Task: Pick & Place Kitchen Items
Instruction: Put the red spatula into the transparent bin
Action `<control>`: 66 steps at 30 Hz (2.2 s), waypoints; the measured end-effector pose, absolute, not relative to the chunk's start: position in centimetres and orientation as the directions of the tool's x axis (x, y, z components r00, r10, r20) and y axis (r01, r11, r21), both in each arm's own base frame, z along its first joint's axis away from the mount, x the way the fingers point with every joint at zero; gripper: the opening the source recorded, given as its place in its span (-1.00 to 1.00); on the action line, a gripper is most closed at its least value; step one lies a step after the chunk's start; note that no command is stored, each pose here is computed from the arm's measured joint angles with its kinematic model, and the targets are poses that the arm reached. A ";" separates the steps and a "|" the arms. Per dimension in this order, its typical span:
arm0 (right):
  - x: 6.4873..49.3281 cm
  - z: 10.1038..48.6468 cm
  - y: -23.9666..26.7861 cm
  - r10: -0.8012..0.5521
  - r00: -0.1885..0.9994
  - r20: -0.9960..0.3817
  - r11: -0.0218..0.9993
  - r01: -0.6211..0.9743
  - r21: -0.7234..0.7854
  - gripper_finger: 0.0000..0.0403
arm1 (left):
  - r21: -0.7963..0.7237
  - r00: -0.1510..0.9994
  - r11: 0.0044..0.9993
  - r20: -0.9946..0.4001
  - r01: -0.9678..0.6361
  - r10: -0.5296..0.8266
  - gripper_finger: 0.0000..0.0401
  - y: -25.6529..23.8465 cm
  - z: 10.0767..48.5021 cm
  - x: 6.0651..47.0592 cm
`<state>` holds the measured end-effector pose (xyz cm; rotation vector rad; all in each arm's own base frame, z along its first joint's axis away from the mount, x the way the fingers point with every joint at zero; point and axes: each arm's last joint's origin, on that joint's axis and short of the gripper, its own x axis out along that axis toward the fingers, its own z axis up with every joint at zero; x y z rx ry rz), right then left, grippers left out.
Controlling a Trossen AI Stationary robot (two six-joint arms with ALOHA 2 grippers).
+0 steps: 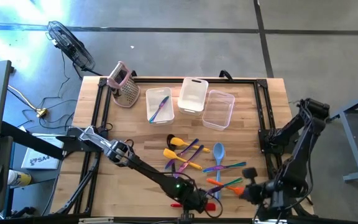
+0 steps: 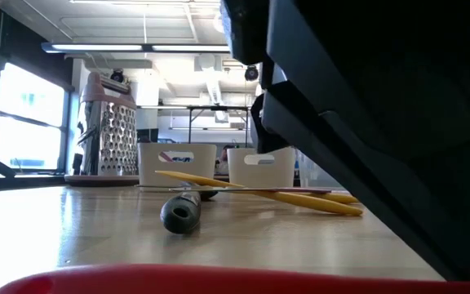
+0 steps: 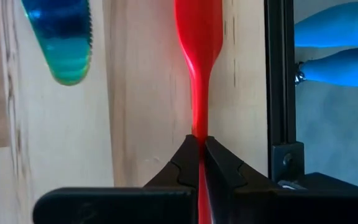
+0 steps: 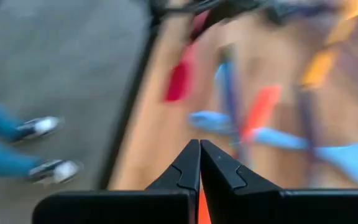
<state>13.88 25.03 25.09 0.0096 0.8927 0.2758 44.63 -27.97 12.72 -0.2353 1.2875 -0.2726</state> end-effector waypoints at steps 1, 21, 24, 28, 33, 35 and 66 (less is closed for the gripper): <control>14.3 25.0 25.4 0.286 0.573 -0.768 0.955 -0.240 0.176 -0.98 | -0.320 0.255 0.945 -0.910 0.069 -0.326 -1.00 -28.0 12.7 44.6; 17.8 23.2 26.8 0.373 0.569 -0.733 0.898 -0.025 0.438 0.19 | -0.217 0.325 0.971 -0.915 0.098 -0.238 -1.00 -28.1 13.6 44.4; 19.7 21.1 27.7 0.428 0.519 -0.740 0.873 -0.025 0.488 0.29 | -0.216 0.325 0.971 -0.915 0.102 -0.238 -1.00 -28.1 13.6 44.4; 21.3 19.0 28.9 0.555 0.427 -0.714 0.815 -0.105 0.570 0.31 | -0.215 0.325 0.971 -0.915 0.102 -0.237 -1.00 -28.0 13.6 44.4; 21.7 19.1 28.7 0.533 0.459 -0.711 0.828 -0.107 0.551 0.24 | -0.208 0.328 0.972 -0.916 0.107 -0.232 -1.00 -28.2 13.6 44.3; 21.5 19.1 28.9 0.522 0.483 -0.702 0.834 -0.121 0.538 0.21 | -0.205 0.330 0.973 -0.915 0.109 -0.230 -1.00 -28.3 13.6 44.2; 17.9 11.6 31.1 0.168 0.796 -0.582 0.869 0.159 0.468 0.16 | -0.193 0.356 0.979 -0.912 0.070 -0.205 -1.00 -28.4 13.6 44.3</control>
